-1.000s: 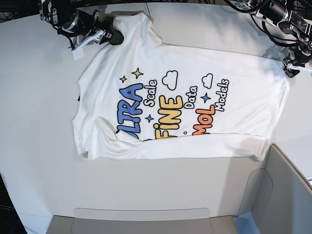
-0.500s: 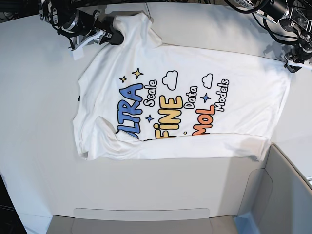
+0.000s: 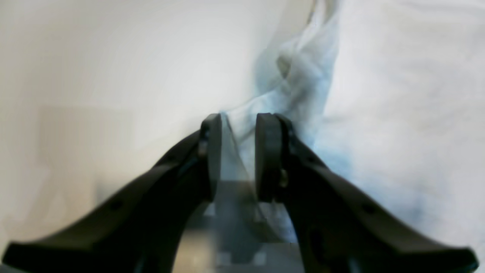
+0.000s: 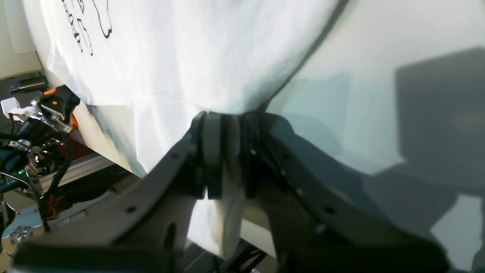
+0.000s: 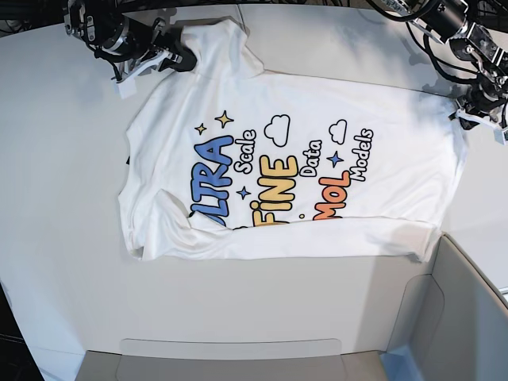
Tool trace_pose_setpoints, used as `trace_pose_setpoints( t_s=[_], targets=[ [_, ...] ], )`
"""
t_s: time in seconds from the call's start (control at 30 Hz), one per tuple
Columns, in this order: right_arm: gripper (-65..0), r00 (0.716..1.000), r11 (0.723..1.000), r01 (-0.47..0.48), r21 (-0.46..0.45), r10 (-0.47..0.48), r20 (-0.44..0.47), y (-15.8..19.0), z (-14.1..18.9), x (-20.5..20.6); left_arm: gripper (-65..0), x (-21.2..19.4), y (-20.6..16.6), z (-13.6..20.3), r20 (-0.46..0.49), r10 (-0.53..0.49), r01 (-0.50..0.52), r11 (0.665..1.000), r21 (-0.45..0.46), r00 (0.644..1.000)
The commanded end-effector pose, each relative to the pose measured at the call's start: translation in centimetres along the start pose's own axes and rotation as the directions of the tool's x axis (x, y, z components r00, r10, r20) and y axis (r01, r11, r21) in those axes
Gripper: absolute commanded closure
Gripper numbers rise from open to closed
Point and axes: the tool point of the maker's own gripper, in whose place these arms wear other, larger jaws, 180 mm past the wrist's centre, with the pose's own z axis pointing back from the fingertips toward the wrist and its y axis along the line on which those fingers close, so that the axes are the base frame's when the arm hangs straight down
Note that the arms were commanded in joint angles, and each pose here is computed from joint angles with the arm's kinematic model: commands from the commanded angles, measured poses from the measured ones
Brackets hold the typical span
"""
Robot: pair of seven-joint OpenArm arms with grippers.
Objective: Layout the t-shirt on the table in an organized manner, then fold the t-shirt properly
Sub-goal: 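Lift the shoulder edge of the shirt with both grippers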
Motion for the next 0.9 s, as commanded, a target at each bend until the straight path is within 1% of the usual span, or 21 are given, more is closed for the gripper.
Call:
trace_pose_setpoints(
  t_s=[0.0,0.07,0.13,0.27,0.3,0.33,0.47,0.5,0.53,0.6,0.63,0.73,0.87],
  targets=[
    [-8.0,1.000,1.000,-0.009,-0.022,0.009,-0.008,-0.4,0.3,-0.2,-20.8,-0.8,0.2,0.1,-0.051,-0.014,0.015,1.000,0.008,0.999],
    [-8.0,1.000,1.000,-0.009,-0.022,0.009,-0.008,-0.4,0.3,-0.2,-24.9,-0.8,0.2,0.1,-0.049,-0.013,0.013,1.000,0.008,0.999],
    [-8.0,1.000,1.000,-0.009,-0.022,0.009,-0.008,-0.4,0.3,-0.2,-27.4,-0.7,0.3,0.1,-0.046,-0.013,0.013,1.000,0.010,0.999],
    [-8.0,1.000,1.000,-0.009,-0.022,0.009,-0.008,-0.4,0.3,-0.2,-27.3,-0.7,0.3,0.1,-0.045,-0.011,0.011,1.000,0.010,0.999],
    [-7.9,1.000,1.000,-0.009,-0.022,0.009,-0.008,-0.4,0.3,-0.2,-25.3,-0.7,0.3,0.1,-0.044,-0.010,0.010,1.000,0.008,0.999],
    [-7.9,1.000,1.000,-0.010,-0.022,0.009,-0.007,-0.4,0.2,-0.1,-22.0,-0.6,0.3,0.1,-0.043,-0.010,0.010,1.000,0.008,0.999],
    [-7.7,1.000,1.000,-0.010,-0.021,0.010,-0.006,-0.4,0.2,-0.1,-2.4,-0.1,0.3,0.1,-0.013,-0.012,0.012,1.000,0.011,1.000],
    [-7.4,1.000,1.000,-0.011,-0.020,0.011,-0.005,-0.3,0.2,0.0,0.0,-0.1,0.3,0.1,-0.013,-0.012,0.012,1.000,0.011,1.000],
    [-6.1,1.000,1.000,-0.013,-0.019,0.013,-0.003,-0.3,0.2,0.1,0.0,-0.1,0.3,0.1,-0.013,-0.013,0.013,1.000,0.010,1.000],
    [-0.8,1.000,1.000,-0.028,-0.010,0.028,0.010,0.2,0.3,0.6,0.0,0.0,0.4,0.1,-0.012,-0.015,0.015,1.000,0.013,1.000],
    [0.0,0.999,0.999,-0.032,-0.011,0.032,0.017,0.3,0.4,0.9,0.0,0.0,0.4,0.2,-0.010,-0.014,0.014,1.000,0.014,1.000],
    [0.0,0.998,0.998,-0.059,0.005,0.059,0.037,1.3,0.9,1.4,0.0,0.1,0.6,0.3,-0.007,-0.013,0.013,1.000,0.017,1.000],
    [0.0,0.993,0.994,-0.104,0.017,0.103,0.053,2.3,1.6,1.8,0.0,0.2,3.1,1.5,0.034,0.064,-0.066,0.996,0.066,0.997]
  ],
)
